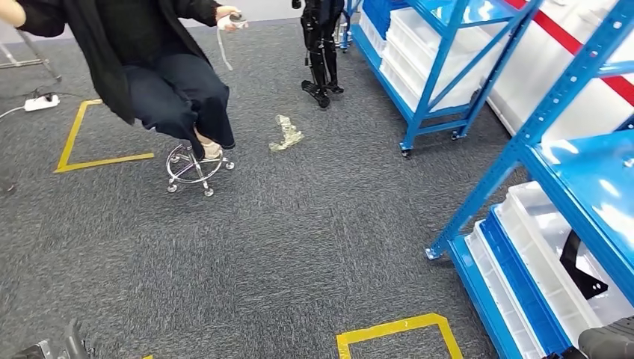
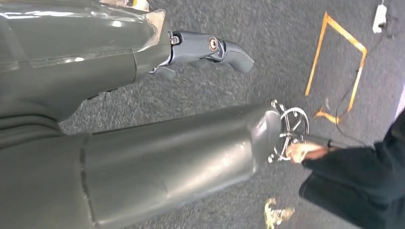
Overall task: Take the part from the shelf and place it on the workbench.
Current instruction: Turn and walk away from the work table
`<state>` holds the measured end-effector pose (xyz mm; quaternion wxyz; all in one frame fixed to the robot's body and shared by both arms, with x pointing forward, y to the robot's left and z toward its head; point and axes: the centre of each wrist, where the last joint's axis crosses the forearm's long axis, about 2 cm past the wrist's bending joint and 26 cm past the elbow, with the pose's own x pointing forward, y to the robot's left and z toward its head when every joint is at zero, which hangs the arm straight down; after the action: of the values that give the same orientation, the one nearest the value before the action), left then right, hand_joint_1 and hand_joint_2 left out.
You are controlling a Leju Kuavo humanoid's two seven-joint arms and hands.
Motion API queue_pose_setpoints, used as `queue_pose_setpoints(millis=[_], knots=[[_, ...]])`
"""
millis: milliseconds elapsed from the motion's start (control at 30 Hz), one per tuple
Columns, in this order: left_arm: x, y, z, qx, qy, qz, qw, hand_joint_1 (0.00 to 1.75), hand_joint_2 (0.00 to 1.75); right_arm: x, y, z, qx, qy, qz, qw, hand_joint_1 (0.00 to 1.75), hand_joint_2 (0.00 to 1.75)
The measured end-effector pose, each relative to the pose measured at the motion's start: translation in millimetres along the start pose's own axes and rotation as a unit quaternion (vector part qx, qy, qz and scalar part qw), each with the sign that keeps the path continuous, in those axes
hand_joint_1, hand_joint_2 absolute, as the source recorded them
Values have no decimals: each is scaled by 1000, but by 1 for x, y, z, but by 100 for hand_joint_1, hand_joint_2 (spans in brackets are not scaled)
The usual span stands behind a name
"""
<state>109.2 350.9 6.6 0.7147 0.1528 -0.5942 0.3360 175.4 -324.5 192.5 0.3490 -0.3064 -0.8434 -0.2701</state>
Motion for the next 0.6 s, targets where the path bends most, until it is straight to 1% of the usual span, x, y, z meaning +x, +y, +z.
queue_pose_setpoints(millis=[233,333,433,600], knots=[[0,-3,-4,-4,-3,4,1000,0,0,3,0,0,-3,-5,4,1000,0,0],[-2,2,-3,10,-4,6,1000,0,0,4,2,1,1,-5,5,1000,0,0],[-3,11,-2,45,-6,14,999,0,0,4,6,3,14,-2,-2,1000,0,0],[-1,26,7,132,-14,45,990,0,0,1,22,5,41,9,-26,999,0,0]])
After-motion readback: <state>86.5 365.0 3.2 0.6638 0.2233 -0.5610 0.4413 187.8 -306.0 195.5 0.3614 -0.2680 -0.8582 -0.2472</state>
